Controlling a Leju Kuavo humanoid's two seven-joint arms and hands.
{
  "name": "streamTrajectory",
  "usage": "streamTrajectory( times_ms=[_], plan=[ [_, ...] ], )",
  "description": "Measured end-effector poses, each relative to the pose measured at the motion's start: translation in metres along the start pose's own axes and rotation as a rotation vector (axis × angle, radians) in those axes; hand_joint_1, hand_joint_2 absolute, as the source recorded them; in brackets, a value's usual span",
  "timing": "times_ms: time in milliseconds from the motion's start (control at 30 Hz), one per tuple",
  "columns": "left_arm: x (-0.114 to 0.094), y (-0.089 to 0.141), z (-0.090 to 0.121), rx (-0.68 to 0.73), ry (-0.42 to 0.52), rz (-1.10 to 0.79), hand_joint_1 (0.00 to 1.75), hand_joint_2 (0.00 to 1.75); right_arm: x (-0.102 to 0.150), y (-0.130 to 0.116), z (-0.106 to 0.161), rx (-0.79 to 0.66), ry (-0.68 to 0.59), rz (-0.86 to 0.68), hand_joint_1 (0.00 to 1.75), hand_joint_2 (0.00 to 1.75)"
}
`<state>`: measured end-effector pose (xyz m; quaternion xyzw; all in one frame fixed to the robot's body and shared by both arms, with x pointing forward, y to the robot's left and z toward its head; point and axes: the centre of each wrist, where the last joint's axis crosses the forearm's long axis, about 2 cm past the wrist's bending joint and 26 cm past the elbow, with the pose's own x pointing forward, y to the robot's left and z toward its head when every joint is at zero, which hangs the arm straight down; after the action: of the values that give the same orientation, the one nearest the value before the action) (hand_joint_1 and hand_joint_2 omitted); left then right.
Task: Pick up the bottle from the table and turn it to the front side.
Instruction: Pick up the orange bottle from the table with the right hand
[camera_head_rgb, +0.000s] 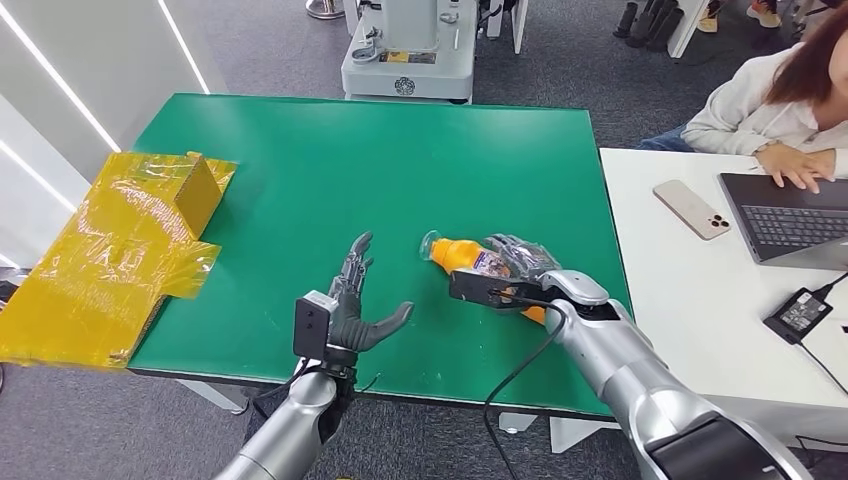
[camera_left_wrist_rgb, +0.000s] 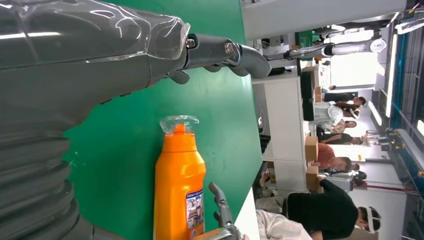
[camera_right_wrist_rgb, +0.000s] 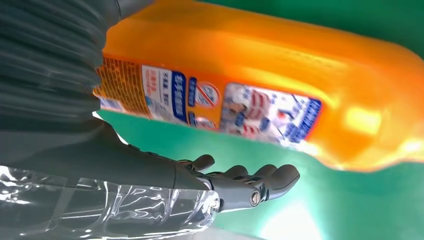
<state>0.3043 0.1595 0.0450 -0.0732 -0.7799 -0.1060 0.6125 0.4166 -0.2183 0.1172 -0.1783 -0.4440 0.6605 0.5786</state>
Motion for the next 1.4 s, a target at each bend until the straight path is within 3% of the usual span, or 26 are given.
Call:
streamTrajectory(
  times_ms=[233,367,900,1133,1267,1400],
  plan=[
    [0.0,-0.001,0.004,-0.001,0.005,0.006,0.0,1.75,-0.024,0.015,0.006,0.044,0.054,-0.018,0.0,1.75],
    [0.0,-0.001,0.005,-0.001,0.01,0.009,0.0,1.75,-0.031,0.017,0.009,0.057,0.07,-0.025,1.75,1.75],
    [-0.001,-0.002,0.007,-0.009,0.02,0.048,0.0,1.75,-0.05,0.033,0.016,0.017,0.049,-0.097,1.75,1.75],
    [0.001,0.0,0.007,-0.002,0.008,0.046,0.0,1.75,-0.05,0.047,0.019,-0.084,-0.106,-0.27,1.75,1.75],
    [0.002,-0.001,0.013,0.007,0.002,0.051,0.0,1.75,-0.036,0.079,0.024,-0.207,-0.322,-0.533,1.75,1.75],
    [0.003,-0.002,0.018,0.02,0.004,0.056,0.0,1.75,-0.012,0.105,0.035,-0.341,-0.416,-0.693,1.75,1.75]
  ],
)
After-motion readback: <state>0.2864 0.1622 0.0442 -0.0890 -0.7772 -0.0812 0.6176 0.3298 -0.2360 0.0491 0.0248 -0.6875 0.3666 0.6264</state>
